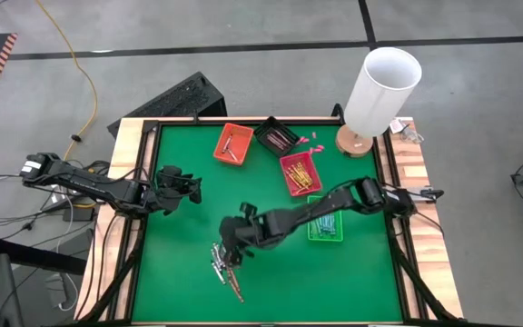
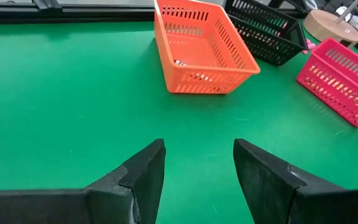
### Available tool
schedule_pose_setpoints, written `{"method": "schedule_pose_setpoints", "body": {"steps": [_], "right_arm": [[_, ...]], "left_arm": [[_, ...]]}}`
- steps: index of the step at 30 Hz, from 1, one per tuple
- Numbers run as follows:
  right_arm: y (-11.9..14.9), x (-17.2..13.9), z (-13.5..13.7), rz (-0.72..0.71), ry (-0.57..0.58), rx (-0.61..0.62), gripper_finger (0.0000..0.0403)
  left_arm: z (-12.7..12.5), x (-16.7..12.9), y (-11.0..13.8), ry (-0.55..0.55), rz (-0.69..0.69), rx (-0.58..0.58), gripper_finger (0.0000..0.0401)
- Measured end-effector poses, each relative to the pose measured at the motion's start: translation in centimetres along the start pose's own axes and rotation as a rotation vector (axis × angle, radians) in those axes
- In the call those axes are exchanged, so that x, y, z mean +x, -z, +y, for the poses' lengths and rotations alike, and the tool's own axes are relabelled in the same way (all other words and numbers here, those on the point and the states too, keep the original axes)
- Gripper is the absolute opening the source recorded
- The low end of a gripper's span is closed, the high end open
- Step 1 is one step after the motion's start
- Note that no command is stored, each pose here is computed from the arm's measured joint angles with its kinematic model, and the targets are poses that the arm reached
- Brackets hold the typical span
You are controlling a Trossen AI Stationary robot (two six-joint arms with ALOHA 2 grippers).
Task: Sort crayons
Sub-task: Put the black crayon into the orange bin
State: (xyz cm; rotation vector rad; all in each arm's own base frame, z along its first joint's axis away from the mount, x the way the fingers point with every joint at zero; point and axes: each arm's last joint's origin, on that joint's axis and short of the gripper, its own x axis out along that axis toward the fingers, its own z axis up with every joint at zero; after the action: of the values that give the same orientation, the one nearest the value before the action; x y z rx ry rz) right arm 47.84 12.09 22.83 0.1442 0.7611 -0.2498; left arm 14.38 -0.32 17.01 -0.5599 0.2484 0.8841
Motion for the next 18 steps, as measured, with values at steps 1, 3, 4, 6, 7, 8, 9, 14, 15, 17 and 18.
{"method": "schedule_pose_setpoints", "body": {"steps": [1,3,4,6,7,8,9,14,15,17,18], "right_arm": [[0.4,-0.2,0.5,0.0,0.011,0.001,0.0127],[0.9,-0.6,1.6,-0.01,0.018,0.008,0.0127],[1.1,-0.9,2.1,-0.017,0.018,0.01,0.0127],[1.5,-1.3,3.0,-0.032,0.023,0.006,0.0127],[1.7,-1.5,3.4,-0.04,0.034,0.001,0.0127],[2.1,-1.3,3.8,-0.043,0.044,-0.006,0.0127],[2.4,-1.1,4.1,-0.05,0.049,-0.005,0.0127],[4.8,1.0,5.3,-0.009,0.08,-0.046,0.0127],[5.4,1.5,5.5,0.009,0.081,-0.055,0.0127],[6.1,2.2,5.7,0.024,0.084,-0.048,0.0127],[6.2,2.3,5.7,0.029,0.088,-0.047,0.0127]], "left_arm": [[0.0,0.0,0.0,0.0,0.0,0.0,0.018],[0.0,0.0,0.0,0.001,0.002,-0.001,0.018],[0.0,0.0,0.0,0.006,0.008,-0.007,0.018],[0.0,0.0,0.1,0.012,0.018,-0.024,0.018],[0.0,0.0,0.1,0.015,0.024,-0.026,0.018],[-0.1,0.0,0.1,0.021,0.033,-0.03,0.018],[-0.1,0.0,0.1,0.026,0.042,-0.04,0.018],[-0.2,0.0,0.2,0.051,0.086,-0.069,0.018],[-0.2,0.0,0.3,0.056,0.092,-0.07,0.018],[-0.2,0.0,0.3,0.063,0.103,-0.07,0.018],[-0.2,0.0,0.3,0.063,0.104,-0.07,0.018]]}}
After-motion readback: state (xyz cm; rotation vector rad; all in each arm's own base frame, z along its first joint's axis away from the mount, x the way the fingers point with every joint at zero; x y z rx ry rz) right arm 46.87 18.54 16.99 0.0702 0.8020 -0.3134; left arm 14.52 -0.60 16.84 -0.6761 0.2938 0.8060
